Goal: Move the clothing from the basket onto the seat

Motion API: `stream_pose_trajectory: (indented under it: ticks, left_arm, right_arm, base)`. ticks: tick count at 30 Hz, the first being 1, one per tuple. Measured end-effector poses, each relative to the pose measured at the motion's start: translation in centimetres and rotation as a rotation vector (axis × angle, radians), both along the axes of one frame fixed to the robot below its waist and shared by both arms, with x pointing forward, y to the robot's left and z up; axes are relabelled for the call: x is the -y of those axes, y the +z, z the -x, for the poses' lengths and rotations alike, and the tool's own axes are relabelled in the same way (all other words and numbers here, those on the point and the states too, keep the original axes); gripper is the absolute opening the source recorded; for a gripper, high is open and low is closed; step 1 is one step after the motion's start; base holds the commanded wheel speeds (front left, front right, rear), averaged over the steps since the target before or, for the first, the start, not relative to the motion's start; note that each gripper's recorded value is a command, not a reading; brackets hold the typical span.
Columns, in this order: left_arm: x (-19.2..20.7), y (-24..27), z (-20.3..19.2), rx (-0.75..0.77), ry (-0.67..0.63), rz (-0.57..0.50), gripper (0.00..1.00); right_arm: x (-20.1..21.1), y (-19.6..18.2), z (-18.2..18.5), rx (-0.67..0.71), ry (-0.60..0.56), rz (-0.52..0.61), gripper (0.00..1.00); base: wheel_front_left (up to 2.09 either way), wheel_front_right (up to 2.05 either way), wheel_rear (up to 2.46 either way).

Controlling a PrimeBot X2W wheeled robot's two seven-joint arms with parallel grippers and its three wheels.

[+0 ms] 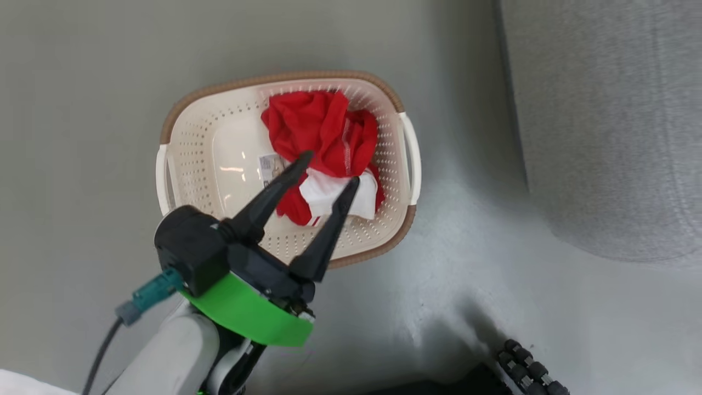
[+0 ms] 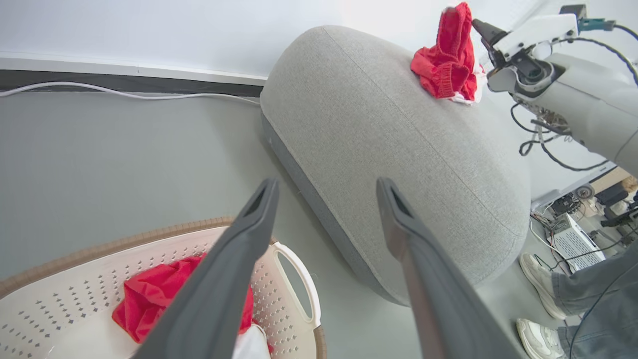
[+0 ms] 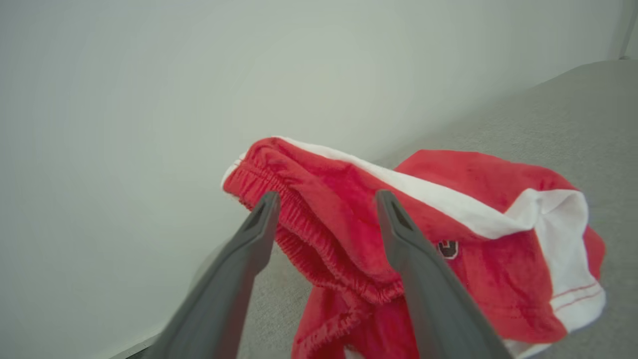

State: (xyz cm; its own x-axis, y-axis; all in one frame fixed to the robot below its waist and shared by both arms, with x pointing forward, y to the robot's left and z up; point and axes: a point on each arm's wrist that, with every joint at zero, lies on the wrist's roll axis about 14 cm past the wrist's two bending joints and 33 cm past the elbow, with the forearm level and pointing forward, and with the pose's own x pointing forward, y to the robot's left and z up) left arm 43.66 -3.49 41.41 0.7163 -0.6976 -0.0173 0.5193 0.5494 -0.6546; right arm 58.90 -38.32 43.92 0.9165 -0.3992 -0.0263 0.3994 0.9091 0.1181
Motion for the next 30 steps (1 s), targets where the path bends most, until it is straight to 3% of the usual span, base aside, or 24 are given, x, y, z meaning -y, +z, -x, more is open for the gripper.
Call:
stream_pose_trajectory:
  ticks: [8, 12, 22, 30]
  left_arm:
    - [-2.7, 2.1, -2.8, 0.057, 0.157, 0.002, 1.00]
    - [-4.5, 3.3, -3.5, 0.099, 0.241, -0.025, 1.00]
    - [-9.3, 5.2, -3.1, 0.145, 0.386, -0.132, 1.00]
    - [-14.5, 4.8, -0.1, 0.114, 0.515, -0.249, 1.00]
  right_arm:
    - [-0.4, 6.3, 3.2, 0.094, 0.063, 0.104, 1.00]
    - [-2.3, 8.8, 4.3, 0.186, 0.098, 0.061, 1.00]
    - [-13.0, 6.5, 7.8, 0.125, 0.354, 0.063, 1.00]
    - [-20.8, 4.2, 12.2, 0.043, 0.546, 0.086, 1.00]
  base:
    - [0.00, 0.00, 0.00]
    - [0.00, 0.00, 0.00]
    - [0.00, 0.00, 0.00]
    - [0.00, 0.00, 0.00]
